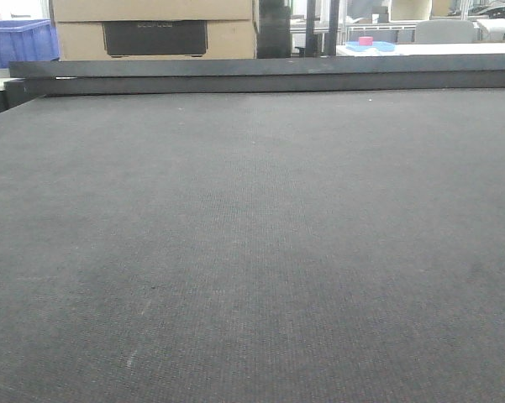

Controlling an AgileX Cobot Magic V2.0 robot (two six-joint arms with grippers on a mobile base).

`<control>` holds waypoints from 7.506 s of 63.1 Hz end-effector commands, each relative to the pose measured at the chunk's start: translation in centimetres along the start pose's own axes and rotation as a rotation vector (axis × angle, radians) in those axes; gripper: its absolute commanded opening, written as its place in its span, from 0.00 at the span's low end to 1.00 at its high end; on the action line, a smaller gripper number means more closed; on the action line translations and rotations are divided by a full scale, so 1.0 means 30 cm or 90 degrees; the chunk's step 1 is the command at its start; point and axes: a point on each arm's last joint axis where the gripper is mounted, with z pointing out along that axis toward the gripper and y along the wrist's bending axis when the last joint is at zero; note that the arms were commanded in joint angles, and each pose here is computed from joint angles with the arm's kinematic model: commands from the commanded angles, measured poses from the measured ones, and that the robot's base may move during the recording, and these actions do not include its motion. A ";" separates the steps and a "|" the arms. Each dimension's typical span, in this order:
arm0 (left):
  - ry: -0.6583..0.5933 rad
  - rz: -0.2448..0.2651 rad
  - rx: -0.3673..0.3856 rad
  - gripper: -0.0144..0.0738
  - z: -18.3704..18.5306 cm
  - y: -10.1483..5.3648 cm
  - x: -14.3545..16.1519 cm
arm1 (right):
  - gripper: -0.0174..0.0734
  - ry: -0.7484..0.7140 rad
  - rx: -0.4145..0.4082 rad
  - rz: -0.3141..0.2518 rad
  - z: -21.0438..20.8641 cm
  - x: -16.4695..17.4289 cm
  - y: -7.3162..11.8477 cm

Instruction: Place valve from conveyor to right shelf box

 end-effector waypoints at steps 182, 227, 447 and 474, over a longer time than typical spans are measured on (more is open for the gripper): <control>0.676 -0.078 0.044 0.04 0.606 -0.012 -0.332 | 0.68 0.824 -0.038 0.014 0.888 -0.371 -0.002; 0.670 -0.078 0.044 0.04 0.609 -0.012 -0.334 | 0.80 0.883 0.007 0.093 0.875 -0.210 -0.148; 0.947 -0.041 0.081 0.61 0.906 0.074 0.008 | 0.01 0.928 -0.002 0.123 0.937 -0.062 -0.149; 0.980 -0.044 0.088 0.04 0.892 0.072 -0.003 | 0.01 0.912 -0.001 0.127 0.943 -0.066 -0.148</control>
